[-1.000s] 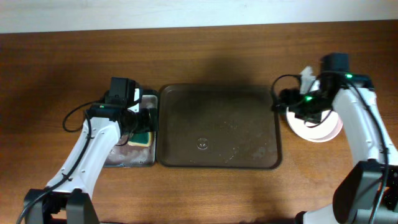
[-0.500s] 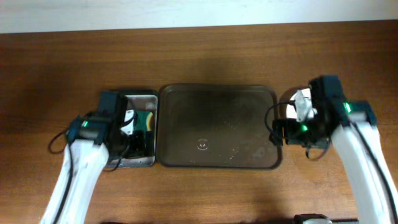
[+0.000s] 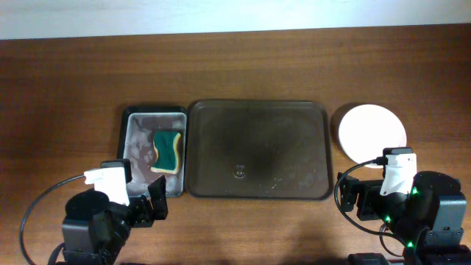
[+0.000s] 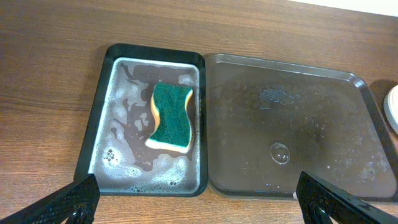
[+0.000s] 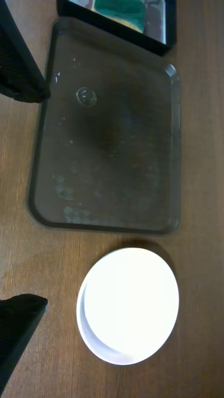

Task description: Clean dirty plates on tray and stack at the side

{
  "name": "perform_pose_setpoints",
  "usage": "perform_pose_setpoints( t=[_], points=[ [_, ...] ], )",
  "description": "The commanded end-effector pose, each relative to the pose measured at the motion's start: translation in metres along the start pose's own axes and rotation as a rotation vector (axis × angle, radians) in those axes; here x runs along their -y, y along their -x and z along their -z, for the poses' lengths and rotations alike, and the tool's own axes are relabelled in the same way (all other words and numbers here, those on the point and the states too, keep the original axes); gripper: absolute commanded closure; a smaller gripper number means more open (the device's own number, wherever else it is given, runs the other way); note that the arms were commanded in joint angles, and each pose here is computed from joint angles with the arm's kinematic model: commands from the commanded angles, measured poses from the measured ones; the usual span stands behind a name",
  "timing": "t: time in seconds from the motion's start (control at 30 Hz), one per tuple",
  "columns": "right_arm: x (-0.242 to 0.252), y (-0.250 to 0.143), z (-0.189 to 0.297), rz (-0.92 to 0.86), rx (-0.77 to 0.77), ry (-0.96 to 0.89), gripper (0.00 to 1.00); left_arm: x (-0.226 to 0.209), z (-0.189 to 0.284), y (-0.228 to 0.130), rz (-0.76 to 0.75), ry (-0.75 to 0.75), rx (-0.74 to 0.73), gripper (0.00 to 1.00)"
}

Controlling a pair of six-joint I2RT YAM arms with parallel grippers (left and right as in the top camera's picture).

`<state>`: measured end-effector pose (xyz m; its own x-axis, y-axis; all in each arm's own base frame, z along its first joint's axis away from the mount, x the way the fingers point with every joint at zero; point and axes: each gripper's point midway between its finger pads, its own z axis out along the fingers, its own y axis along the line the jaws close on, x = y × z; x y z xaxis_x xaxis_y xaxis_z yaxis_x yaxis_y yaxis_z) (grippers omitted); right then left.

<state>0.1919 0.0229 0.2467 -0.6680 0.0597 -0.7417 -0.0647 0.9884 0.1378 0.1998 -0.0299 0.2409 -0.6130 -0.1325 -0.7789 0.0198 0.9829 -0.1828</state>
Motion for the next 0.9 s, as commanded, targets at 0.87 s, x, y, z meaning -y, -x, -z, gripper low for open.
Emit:
perform_pose_setpoints(
  t=[0.87],
  points=[
    [-0.004, 0.021, -0.017, 0.128, 0.762, 0.049, 0.01, -0.003, -0.002, -0.003, 0.012, 0.015, -0.005, 0.01]
  ],
)
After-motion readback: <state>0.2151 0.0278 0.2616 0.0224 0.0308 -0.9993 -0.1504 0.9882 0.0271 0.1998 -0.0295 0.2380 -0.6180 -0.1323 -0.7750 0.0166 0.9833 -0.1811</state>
